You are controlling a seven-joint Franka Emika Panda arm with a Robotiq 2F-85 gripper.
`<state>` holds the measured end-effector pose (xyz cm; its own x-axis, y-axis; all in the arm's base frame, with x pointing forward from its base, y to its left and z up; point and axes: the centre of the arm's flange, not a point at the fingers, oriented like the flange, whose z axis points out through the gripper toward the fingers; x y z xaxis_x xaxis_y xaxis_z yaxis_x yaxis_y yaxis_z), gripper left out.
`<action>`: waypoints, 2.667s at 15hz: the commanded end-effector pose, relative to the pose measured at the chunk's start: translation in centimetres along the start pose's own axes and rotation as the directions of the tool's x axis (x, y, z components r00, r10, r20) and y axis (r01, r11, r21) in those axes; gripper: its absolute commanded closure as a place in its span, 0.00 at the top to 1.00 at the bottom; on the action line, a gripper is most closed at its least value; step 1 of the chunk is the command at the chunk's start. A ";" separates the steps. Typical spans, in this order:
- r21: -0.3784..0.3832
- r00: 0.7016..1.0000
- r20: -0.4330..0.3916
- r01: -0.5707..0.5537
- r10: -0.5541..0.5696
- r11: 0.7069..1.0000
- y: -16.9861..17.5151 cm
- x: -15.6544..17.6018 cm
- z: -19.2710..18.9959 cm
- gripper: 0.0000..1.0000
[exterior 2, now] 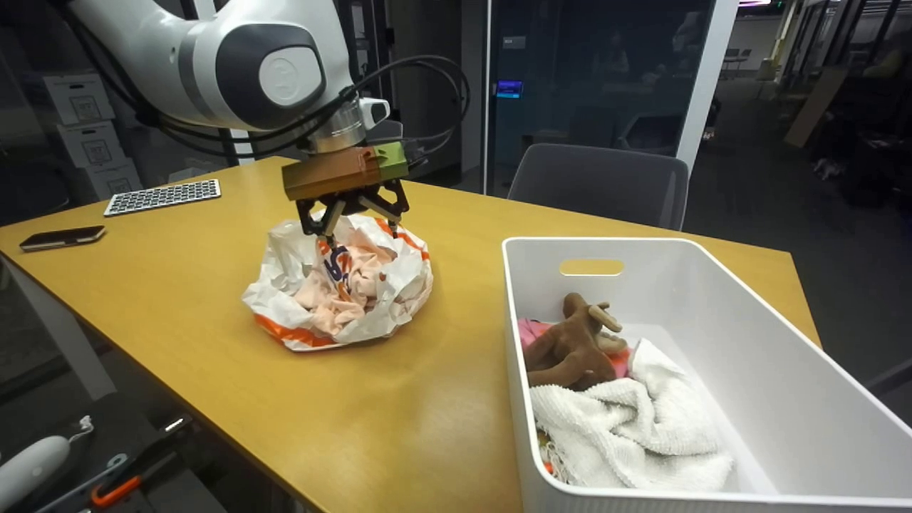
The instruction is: Remove the peach shirt from the basket, then put it in the plastic and pull up the plastic
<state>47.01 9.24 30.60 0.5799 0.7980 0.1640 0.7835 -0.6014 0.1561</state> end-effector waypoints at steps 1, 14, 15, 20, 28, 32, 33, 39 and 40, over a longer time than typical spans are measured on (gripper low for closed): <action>-0.001 0.999 0.002 -0.032 0.032 0.999 2.0 0.5 -0.4 1.00; -0.445 0.854 -0.039 -0.479 0.518 0.756 25.5 -10.3 -6.5 1.00; -0.451 0.840 -0.028 -0.494 0.542 0.743 25.6 -11.3 -5.5 1.00; -0.412 0.797 0.021 -0.544 0.604 0.731 24.1 -14.3 -1.6 1.00; -0.259 0.811 0.035 -0.558 0.585 0.789 20.4 -11.3 -5.9 1.00; -0.126 0.852 -0.004 -0.520 0.523 0.845 17.9 -8.7 -7.3 1.00; -0.087 0.862 -0.013 -0.506 0.507 0.858 17.0 -7.8 -6.9 1.00; 0.164 0.907 0.036 -0.419 0.419 0.893 11.9 -4.5 -2.7 1.00; 0.160 0.915 0.039 -0.402 0.401 0.902 11.3 -4.4 -1.7 1.00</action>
<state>53.55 -2.06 34.81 0.8773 0.4444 0.1813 0.4601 -0.8863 -0.0538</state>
